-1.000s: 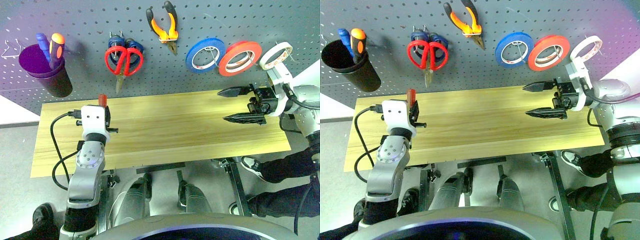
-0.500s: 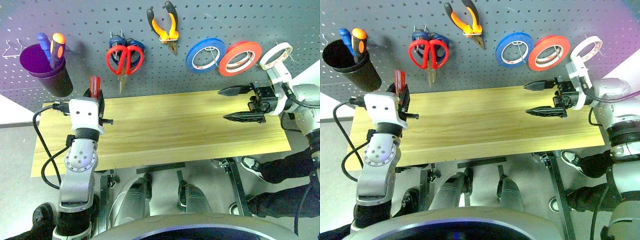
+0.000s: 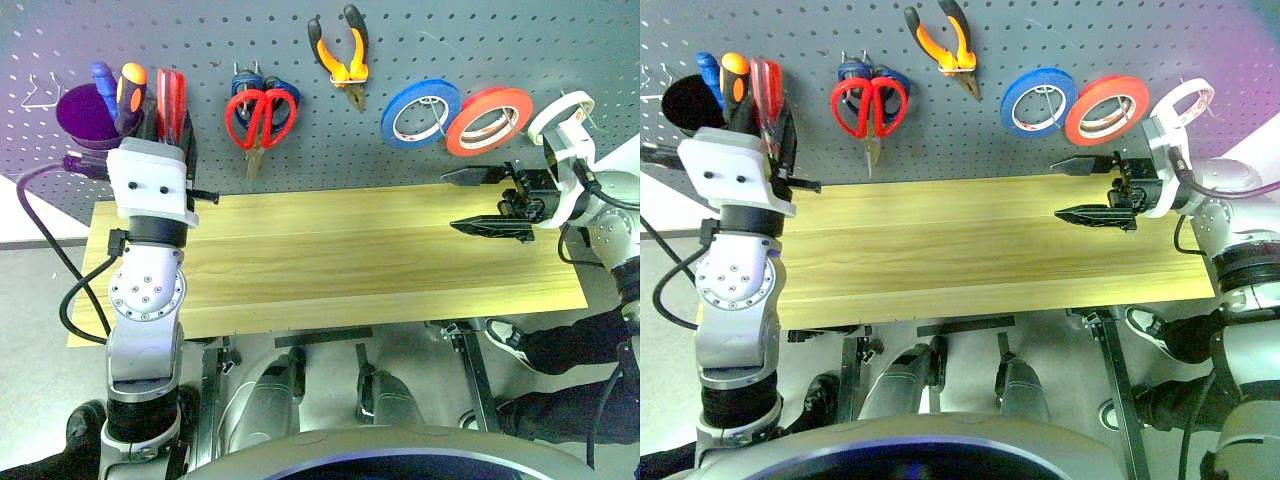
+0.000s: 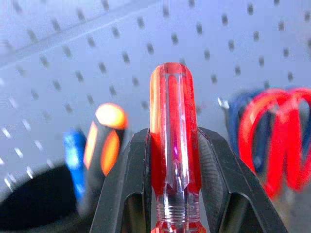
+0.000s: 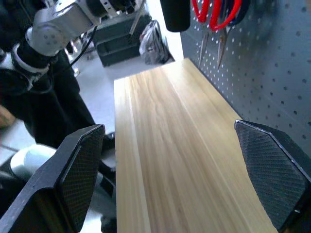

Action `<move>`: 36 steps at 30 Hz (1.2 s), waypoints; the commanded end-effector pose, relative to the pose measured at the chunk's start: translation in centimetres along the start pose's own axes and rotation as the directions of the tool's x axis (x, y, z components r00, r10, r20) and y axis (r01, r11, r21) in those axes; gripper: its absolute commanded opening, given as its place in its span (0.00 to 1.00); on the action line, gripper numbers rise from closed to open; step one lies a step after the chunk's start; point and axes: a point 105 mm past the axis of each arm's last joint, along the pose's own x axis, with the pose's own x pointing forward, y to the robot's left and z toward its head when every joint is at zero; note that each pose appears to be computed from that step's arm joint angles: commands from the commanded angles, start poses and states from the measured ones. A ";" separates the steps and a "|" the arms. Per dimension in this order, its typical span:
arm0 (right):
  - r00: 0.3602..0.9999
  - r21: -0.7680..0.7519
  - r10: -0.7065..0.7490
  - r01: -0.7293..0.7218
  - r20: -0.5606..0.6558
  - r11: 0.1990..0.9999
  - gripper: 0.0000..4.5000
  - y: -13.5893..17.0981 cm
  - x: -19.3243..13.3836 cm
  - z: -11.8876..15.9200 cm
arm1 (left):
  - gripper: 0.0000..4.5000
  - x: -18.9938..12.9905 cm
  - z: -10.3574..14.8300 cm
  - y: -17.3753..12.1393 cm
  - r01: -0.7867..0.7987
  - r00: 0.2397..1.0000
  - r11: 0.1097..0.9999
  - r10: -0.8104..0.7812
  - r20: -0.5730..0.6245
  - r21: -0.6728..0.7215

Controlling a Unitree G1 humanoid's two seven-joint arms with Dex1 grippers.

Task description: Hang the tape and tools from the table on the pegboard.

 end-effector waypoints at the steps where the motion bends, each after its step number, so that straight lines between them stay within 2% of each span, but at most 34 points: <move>1: 0.995 -0.028 -0.019 0.022 0.095 0.999 1.00 -0.3 -0.7 2.1 | 0.21 0.4 2.1 1.5 -0.053 0.996 0.998 0.050 0.076 0.040; 9: 0.984 -0.018 -0.012 0.016 0.177 1.000 1.00 -0.1 -0.7 2.6 | 0.21 2.8 4.7 4.1 -0.111 0.981 0.990 0.096 0.168 0.086; 19: 0.951 -0.030 -0.008 0.018 0.309 0.999 1.00 0.3 -1.5 4.2 | 0.21 4.6 6.4 5.4 -0.127 0.968 0.985 0.097 0.232 0.115; 27: 0.942 -0.022 0.002 0.005 0.337 1.000 1.00 1.0 -1.7 4.2 | 0.21 6.5 7.9 7.6 -0.163 0.948 0.976 0.114 0.297 0.145; 36: 0.938 -0.037 0.022 -0.010 0.347 0.999 1.00 1.9 -2.0 4.6 | 0.21 7.2 7.8 8.3 -0.174 0.941 0.973 0.118 0.316 0.155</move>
